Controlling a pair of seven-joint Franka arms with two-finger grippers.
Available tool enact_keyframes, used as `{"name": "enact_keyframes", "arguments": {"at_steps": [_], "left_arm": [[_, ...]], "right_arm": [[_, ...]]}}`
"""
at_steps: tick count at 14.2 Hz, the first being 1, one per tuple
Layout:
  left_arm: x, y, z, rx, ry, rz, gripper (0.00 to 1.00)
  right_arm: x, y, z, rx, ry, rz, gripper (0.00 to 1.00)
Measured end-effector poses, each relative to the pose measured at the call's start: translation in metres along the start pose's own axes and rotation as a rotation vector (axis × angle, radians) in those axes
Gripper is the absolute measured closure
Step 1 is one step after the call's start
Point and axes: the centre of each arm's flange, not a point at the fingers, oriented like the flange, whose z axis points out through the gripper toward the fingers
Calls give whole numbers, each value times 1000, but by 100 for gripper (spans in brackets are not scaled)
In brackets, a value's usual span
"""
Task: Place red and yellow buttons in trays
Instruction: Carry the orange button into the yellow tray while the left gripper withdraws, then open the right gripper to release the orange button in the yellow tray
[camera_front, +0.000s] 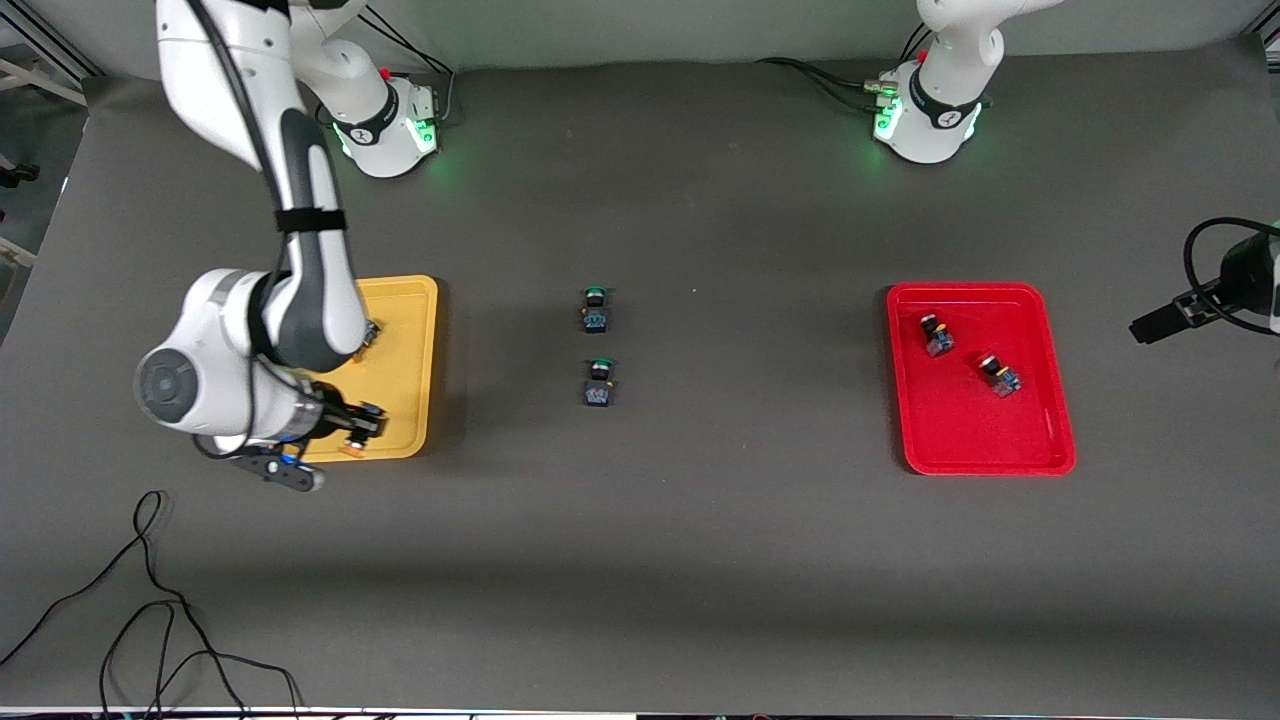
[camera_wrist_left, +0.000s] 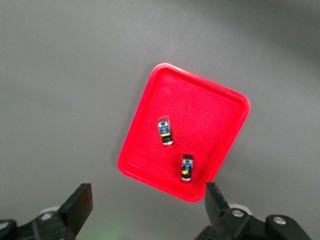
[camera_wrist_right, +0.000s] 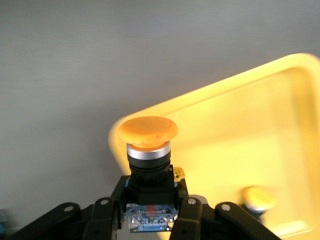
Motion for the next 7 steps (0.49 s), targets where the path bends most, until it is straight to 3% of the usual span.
{"name": "enact_keyframes", "arguments": {"at_steps": [4, 7], "left_arm": [[4, 7, 8, -14, -19, 14, 0], [3, 17, 10, -51, -30, 25, 0]], "right_arm": [[1, 53, 62, -43, -40, 4, 59], [-14, 38, 93, -7, -43, 17, 59]]}}
